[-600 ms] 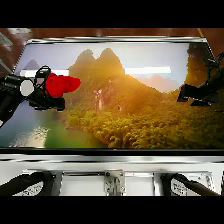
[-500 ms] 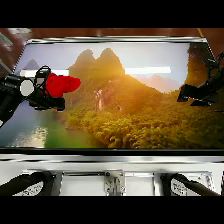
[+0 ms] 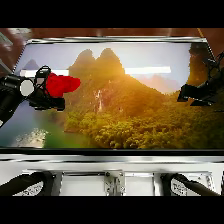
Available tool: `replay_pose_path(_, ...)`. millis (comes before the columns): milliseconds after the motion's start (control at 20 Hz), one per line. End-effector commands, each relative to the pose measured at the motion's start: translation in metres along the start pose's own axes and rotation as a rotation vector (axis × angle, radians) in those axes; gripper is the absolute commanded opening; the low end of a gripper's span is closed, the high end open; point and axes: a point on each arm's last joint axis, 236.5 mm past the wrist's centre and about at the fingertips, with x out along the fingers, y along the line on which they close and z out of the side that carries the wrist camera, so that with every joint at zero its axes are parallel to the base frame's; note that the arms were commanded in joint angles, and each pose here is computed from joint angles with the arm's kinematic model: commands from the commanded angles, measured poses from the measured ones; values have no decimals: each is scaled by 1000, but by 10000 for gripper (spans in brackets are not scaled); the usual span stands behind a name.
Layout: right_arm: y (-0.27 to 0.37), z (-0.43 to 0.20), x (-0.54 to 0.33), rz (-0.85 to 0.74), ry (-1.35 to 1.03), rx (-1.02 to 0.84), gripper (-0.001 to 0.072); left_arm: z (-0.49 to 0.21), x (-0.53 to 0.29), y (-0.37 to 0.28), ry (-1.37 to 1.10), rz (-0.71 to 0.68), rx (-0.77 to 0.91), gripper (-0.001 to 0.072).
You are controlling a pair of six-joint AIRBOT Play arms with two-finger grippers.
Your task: Fold the shirts.
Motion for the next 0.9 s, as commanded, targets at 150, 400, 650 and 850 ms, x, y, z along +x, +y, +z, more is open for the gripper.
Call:
replay_pose_path(150,1,2,0,2,-7,1,678,0,0,0,-1,0,0,709)
replay_pose_path(400,4,19,-1,14,-82,1,678,23,0,-10,-96,-43,-7,709)
replay_pose_path(650,3,26,-1,11,-109,-14,678,46,5,-16,-174,-73,-15,707)
replay_pose_path(850,4,29,-1,16,-121,-14,678,113,23,51,-242,41,-69,707)
